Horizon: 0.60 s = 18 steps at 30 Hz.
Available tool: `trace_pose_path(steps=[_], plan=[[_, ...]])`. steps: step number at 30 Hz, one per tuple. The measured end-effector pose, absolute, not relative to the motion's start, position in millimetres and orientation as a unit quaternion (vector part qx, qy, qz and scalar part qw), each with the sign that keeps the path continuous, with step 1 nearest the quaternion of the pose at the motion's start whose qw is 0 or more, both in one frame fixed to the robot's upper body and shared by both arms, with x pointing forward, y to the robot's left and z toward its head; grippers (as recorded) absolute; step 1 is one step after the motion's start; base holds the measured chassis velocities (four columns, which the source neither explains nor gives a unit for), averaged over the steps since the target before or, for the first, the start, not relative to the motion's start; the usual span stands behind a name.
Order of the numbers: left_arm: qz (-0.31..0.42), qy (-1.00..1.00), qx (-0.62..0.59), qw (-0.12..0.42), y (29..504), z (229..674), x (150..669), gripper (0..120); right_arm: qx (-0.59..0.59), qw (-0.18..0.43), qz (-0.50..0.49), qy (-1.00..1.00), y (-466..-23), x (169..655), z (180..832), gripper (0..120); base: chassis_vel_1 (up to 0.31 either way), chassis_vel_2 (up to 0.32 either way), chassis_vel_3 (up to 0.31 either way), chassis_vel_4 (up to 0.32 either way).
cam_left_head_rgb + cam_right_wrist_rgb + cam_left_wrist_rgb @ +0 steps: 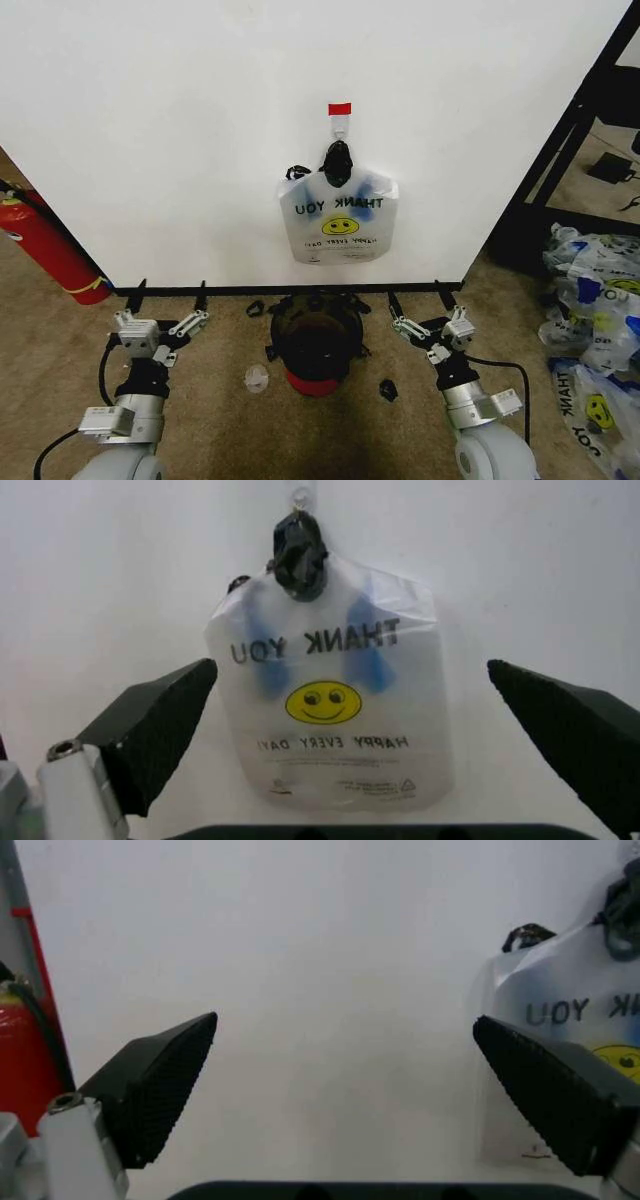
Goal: Pick up the garbage bag from the wall and place it over the trash bin.
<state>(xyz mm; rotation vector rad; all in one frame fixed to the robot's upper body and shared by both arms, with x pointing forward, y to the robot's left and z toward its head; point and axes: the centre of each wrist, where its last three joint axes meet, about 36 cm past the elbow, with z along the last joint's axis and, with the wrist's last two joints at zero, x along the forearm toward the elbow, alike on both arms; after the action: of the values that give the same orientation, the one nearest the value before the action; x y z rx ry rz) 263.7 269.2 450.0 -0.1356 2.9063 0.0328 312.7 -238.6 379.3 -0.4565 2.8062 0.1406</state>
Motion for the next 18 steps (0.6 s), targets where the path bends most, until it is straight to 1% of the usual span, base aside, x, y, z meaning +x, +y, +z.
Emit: trace_pose_path(steps=[1, 3, 5, 18], plan=[[0.011, 0.992, -0.047, 0.115, 269.1, 450.0, 263.6, 100, -0.158, 0.147, 0.047, 0.975, -239.0, 313.3, 378.5, 100, 0.000, 0.000, 0.000, 0.000], [-0.034, 0.994, -0.059, 0.087, 256.5, 453.2, 259.2, 100, -0.158, 0.147, 0.039, 0.976, -240.8, 315.0, 376.1, 100, 0.000, 0.000, 0.000, 0.000], [-0.047, 0.994, -0.059, 0.076, 251.5, 453.0, 257.1, 100, -0.158, 0.147, 0.037, 0.976, -241.3, 315.2, 375.6, 100, 0.000, 0.000, 0.000, 0.000], [-0.048, 0.994, -0.056, 0.076, 246.9, 448.0, 255.4, 100, -0.163, 0.144, 0.045, 0.975, -239.9, 314.0, 373.5, 100, 0.000, 0.000, 0.000, 0.000]])
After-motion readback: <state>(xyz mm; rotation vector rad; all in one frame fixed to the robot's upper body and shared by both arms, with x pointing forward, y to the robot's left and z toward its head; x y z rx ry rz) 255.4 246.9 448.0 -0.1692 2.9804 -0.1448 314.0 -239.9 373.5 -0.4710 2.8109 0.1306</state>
